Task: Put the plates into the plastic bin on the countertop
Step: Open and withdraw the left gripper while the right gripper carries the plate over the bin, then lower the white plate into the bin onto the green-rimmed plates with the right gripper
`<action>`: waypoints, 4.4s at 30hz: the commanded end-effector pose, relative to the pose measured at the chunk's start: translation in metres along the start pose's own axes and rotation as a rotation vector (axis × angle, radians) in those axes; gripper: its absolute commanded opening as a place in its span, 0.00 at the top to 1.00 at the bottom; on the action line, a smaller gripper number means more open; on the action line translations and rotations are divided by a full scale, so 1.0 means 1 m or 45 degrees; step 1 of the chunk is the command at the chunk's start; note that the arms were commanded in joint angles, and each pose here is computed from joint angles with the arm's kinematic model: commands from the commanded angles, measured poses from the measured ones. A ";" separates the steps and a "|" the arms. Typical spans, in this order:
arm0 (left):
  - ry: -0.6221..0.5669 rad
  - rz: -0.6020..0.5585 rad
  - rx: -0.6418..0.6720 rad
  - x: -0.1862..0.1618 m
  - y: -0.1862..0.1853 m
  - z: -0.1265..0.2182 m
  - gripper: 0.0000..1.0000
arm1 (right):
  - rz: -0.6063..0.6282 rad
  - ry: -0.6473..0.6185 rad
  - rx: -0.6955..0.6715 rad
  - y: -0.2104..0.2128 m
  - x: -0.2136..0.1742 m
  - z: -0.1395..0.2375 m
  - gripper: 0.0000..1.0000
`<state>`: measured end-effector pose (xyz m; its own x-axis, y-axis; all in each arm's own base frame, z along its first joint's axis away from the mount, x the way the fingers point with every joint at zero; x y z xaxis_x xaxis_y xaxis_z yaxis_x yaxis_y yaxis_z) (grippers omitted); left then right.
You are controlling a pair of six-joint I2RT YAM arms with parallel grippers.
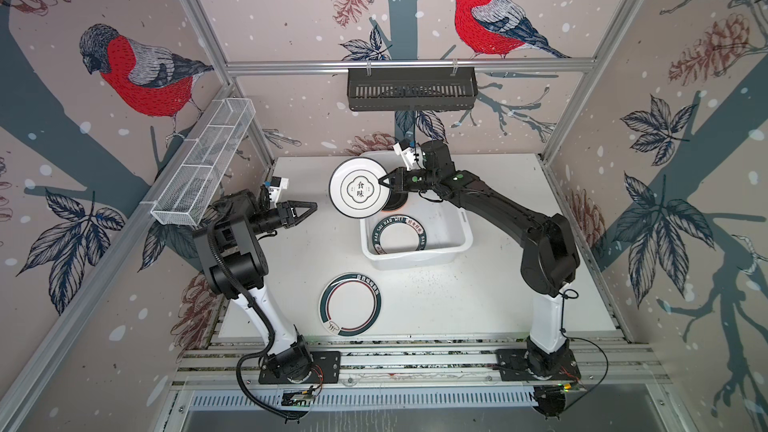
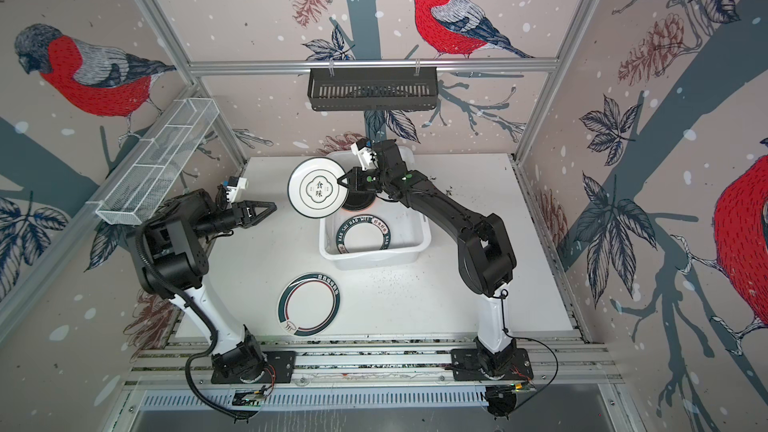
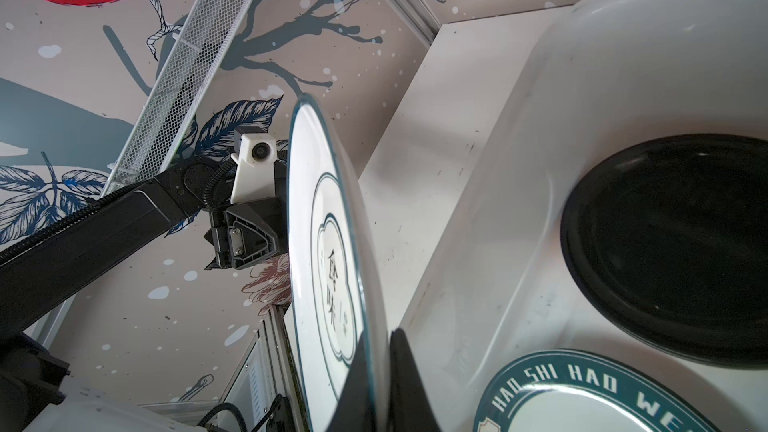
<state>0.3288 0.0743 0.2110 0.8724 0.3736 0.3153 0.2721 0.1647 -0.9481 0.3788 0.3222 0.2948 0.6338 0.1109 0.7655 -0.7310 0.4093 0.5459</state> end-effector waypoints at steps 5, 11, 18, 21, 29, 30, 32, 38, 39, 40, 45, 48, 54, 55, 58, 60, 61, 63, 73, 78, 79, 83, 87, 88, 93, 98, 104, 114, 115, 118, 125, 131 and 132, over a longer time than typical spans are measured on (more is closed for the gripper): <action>0.020 -0.004 -0.060 -0.005 -0.008 -0.015 0.59 | 0.038 -0.108 -0.041 -0.004 0.017 0.041 0.97; 0.152 -0.067 -0.087 -0.004 -0.024 -0.047 0.58 | 0.018 -0.124 -0.129 -0.017 0.018 0.078 0.97; 0.229 -0.184 -0.149 0.011 -0.062 -0.074 0.59 | 0.001 -0.123 -0.236 -0.025 0.014 0.110 0.97; 0.290 -0.254 -0.154 0.019 -0.081 -0.089 0.59 | -0.013 -0.132 -0.265 -0.025 0.012 0.121 0.96; 0.380 -0.262 -0.102 0.053 -0.113 -0.116 0.59 | -0.064 -0.035 -0.331 -0.041 -0.003 0.123 0.97; 0.382 -0.267 -0.075 0.059 -0.119 -0.118 0.59 | -0.071 -0.017 -0.334 -0.042 -0.004 0.122 0.97; 0.366 -0.305 -0.009 0.074 -0.132 -0.121 0.59 | -0.074 0.009 -0.343 -0.047 -0.005 0.120 0.97; 0.091 -0.423 0.136 0.105 -0.168 -0.120 0.59 | -0.101 0.107 -0.331 -0.060 -0.010 0.109 0.97; 0.061 -0.417 0.130 0.111 -0.170 -0.117 0.57 | -0.106 0.124 -0.328 -0.061 -0.011 0.107 0.97; 0.038 -0.404 0.131 0.117 -0.170 -0.114 0.56 | -0.110 0.143 -0.327 -0.063 -0.012 0.106 0.97; -0.131 -0.389 0.307 0.144 -0.168 -0.078 0.54 | -0.131 0.262 -0.334 -0.073 -0.020 0.100 0.97; -0.275 -0.500 0.549 0.154 -0.168 -0.045 0.52 | -0.132 0.344 -0.340 -0.078 -0.025 0.097 0.97; -0.382 -0.686 0.901 0.159 -0.172 -0.005 0.51 | -0.189 0.437 -0.367 -0.085 -0.045 0.091 0.97; -0.402 -0.729 0.945 0.157 -0.177 -0.003 0.51 | -0.201 0.448 -0.366 -0.086 -0.047 0.091 0.97; -0.432 -0.783 0.990 0.154 -0.187 0.001 0.50 | -0.236 0.474 -0.355 -0.088 -0.051 0.089 0.97; -0.430 -0.769 0.982 0.154 -0.187 0.000 0.50 | -0.254 0.503 -0.343 -0.090 -0.054 0.085 0.97; -0.426 -0.756 0.978 0.155 -0.186 0.000 0.50 | -0.263 0.515 -0.333 -0.092 -0.055 0.083 0.97; -0.426 -0.722 0.976 0.157 -0.183 -0.001 0.50 | -0.276 0.547 -0.328 -0.094 -0.057 0.079 0.97; -0.444 -0.693 0.930 0.169 -0.173 -0.004 0.49 | -0.358 0.643 -0.255 -0.104 -0.064 0.061 0.97; -0.456 -0.681 0.919 0.174 -0.173 -0.005 0.49 | -0.398 0.642 -0.208 -0.110 -0.069 0.049 0.97; -0.453 -0.689 0.919 0.174 -0.173 -0.005 0.49 | -0.402 0.644 -0.203 -0.111 -0.069 0.047 0.97; -0.443 -0.693 0.926 0.175 -0.170 -0.007 0.49 | -0.419 0.664 -0.197 -0.115 -0.071 0.039 0.97; -0.448 -0.705 0.932 0.176 -0.170 -0.006 0.49 | -0.421 0.699 -0.200 -0.117 -0.074 0.031 0.96; -0.449 -0.708 0.933 0.177 -0.170 -0.006 0.49 | -0.419 0.704 -0.202 -0.117 -0.074 0.029 0.96; -0.447 -0.703 0.930 0.179 -0.167 -0.006 0.49 | -0.424 0.717 -0.213 -0.119 -0.076 0.024 0.96; -0.443 -0.692 0.923 0.180 -0.165 -0.007 0.49 | -0.430 0.724 -0.218 -0.119 -0.078 0.023 0.94; -0.438 -0.689 0.924 0.180 -0.163 -0.007 0.48 | -0.435 0.740 -0.228 -0.121 -0.081 0.021 0.93; -0.443 -0.688 0.928 0.180 -0.164 -0.007 0.48 | -0.432 0.776 -0.248 -0.123 -0.088 0.022 0.91; -0.443 -0.687 0.928 0.180 -0.164 -0.007 0.49 | -0.430 0.776 -0.247 -0.123 -0.088 0.022 0.92; -0.445 -0.692 0.931 0.180 -0.165 -0.007 0.48 | -0.430 0.773 -0.240 -0.123 -0.087 0.022 0.92; -0.444 -0.693 0.933 0.179 -0.166 -0.007 0.48 | -0.435 0.770 -0.243 -0.126 -0.087 0.025 0.90; -0.443 -0.694 0.931 0.179 -0.167 -0.007 0.48 | -0.443 0.773 -0.244 -0.128 -0.088 0.026 0.88; -0.443 -0.694 0.931 0.179 -0.166 -0.007 0.48 | -0.445 0.775 -0.245 -0.129 -0.089 0.026 0.88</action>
<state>0.4442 0.1077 0.4179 0.5232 0.3207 0.7895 0.1647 0.8709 -0.4629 0.4110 0.2375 0.1685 0.8898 0.4002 0.2192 -0.4446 0.6520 0.6142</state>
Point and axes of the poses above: each gripper's point midway between its finger pads, its own z axis back along the fingers, its own y axis along the line the jaws close on, x = y × z, the point moved 10 cm from there along z, back along the fingers, and after that the axes turned 13 degrees about z, right-handed, at the moved point
